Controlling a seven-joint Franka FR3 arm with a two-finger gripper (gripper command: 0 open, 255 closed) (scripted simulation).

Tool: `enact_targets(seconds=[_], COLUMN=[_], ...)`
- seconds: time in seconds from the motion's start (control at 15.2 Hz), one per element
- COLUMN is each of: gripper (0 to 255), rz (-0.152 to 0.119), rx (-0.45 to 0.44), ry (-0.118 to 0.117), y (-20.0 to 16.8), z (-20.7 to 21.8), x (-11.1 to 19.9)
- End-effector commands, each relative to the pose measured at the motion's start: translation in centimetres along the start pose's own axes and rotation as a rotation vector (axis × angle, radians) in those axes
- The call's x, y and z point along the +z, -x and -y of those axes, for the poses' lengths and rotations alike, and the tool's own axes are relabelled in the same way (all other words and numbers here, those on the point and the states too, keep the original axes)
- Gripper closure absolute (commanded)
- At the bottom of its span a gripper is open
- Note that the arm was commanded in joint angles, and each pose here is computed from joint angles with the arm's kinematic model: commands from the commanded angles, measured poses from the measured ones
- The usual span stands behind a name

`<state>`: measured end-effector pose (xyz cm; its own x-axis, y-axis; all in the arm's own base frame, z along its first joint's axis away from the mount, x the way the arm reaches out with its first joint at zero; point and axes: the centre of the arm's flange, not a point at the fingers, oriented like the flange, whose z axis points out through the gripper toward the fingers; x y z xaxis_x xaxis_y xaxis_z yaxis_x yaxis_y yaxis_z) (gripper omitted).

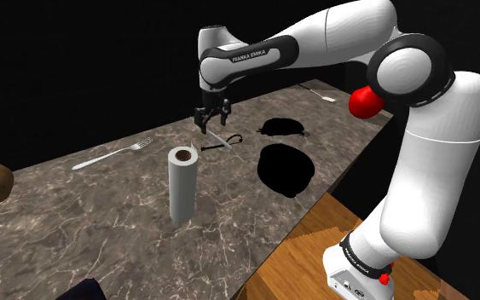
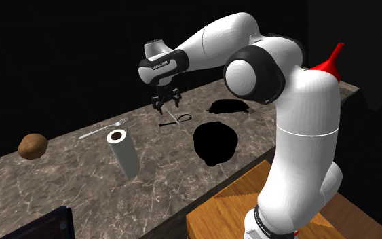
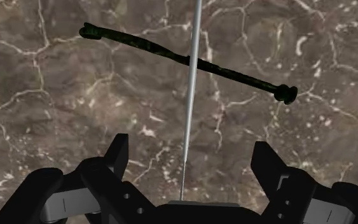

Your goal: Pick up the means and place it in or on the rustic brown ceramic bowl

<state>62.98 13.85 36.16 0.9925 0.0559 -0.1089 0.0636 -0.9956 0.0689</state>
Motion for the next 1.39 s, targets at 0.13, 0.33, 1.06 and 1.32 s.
enact_targets(seconds=[0.13, 0.33, 1.06, 1.32], gripper=[0, 0, 255, 255], rz=[0.000, 0.000, 0.000, 0.000], rx=[0.000, 0.000, 0.000, 0.000], ry=[0.000, 0.000, 0.000, 0.000], y=[0.0, 0.0, 0.0, 0.1], z=[-0.1, -0.1, -0.1, -0.2], x=[1.4, 1.4, 1.4, 0.3])
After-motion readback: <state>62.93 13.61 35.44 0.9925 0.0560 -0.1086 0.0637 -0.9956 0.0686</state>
